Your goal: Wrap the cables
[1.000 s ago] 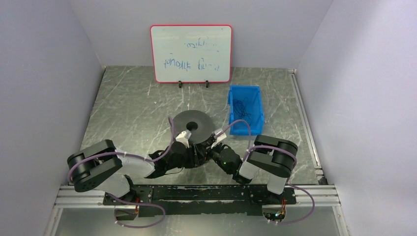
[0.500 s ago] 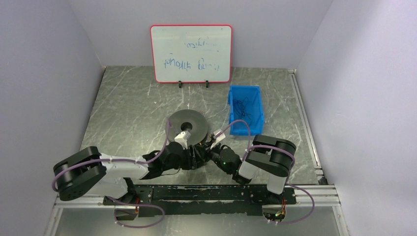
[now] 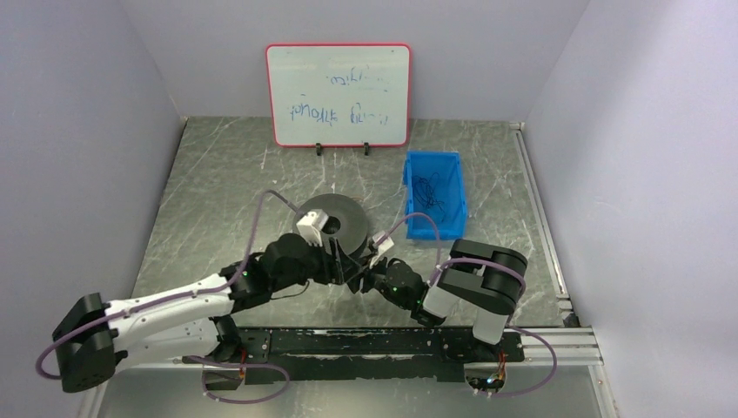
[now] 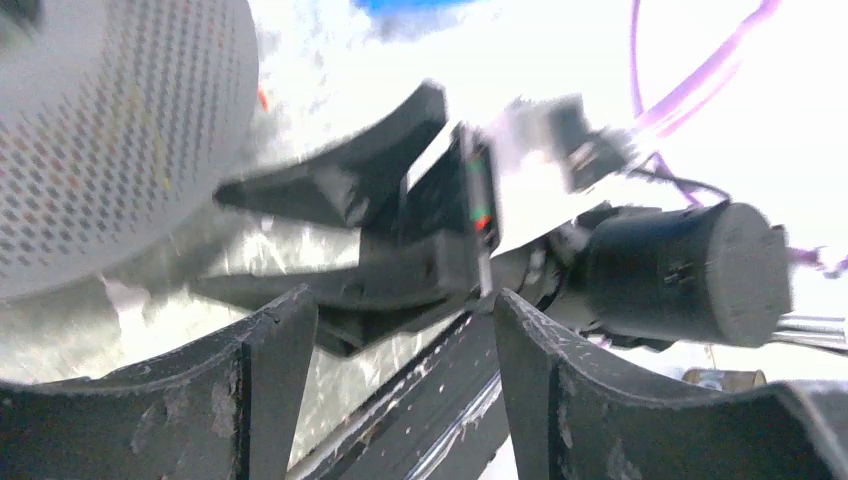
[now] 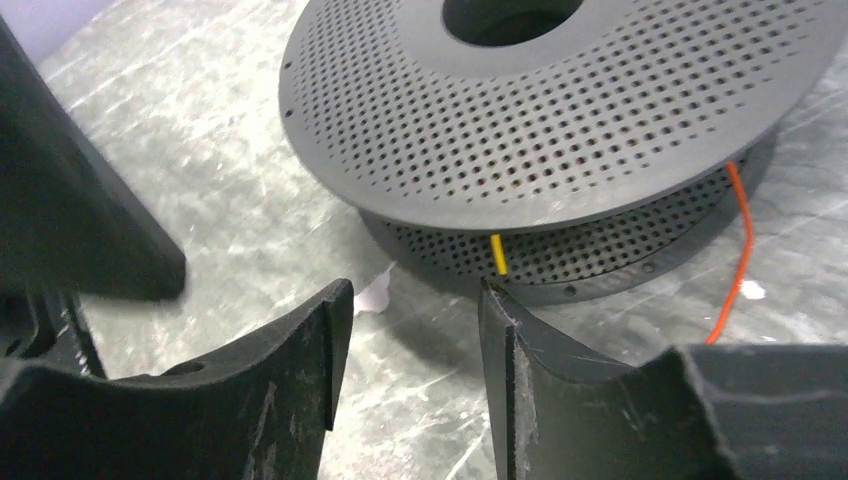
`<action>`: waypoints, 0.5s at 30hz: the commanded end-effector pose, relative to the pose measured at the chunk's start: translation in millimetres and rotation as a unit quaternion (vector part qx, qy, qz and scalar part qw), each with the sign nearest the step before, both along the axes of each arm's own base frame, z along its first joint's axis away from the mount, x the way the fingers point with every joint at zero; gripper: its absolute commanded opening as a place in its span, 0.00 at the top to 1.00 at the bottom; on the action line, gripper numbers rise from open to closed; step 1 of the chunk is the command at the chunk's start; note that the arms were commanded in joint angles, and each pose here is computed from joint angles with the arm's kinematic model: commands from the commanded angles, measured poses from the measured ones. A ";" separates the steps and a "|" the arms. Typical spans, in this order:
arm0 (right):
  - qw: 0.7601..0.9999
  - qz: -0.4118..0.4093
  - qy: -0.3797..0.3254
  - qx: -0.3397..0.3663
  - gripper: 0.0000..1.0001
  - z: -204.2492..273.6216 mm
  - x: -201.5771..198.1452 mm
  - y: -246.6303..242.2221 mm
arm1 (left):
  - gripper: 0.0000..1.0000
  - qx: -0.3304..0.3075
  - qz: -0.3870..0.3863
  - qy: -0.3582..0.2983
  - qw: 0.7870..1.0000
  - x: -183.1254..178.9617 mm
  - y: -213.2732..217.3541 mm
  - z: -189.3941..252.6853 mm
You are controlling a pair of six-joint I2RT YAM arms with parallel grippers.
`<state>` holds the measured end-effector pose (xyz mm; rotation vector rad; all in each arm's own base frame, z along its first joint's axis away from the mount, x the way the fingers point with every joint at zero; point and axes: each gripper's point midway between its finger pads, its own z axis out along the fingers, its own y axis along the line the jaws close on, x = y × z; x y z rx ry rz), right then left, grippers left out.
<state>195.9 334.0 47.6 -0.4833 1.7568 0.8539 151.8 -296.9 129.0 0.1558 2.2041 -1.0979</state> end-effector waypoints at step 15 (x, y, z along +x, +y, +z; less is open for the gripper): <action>0.999 0.005 -0.001 -0.033 0.45 12.5 -11.8 -21.5 | 0.30 0.076 0.093 -0.120 0.986 47.2 59.9 102.1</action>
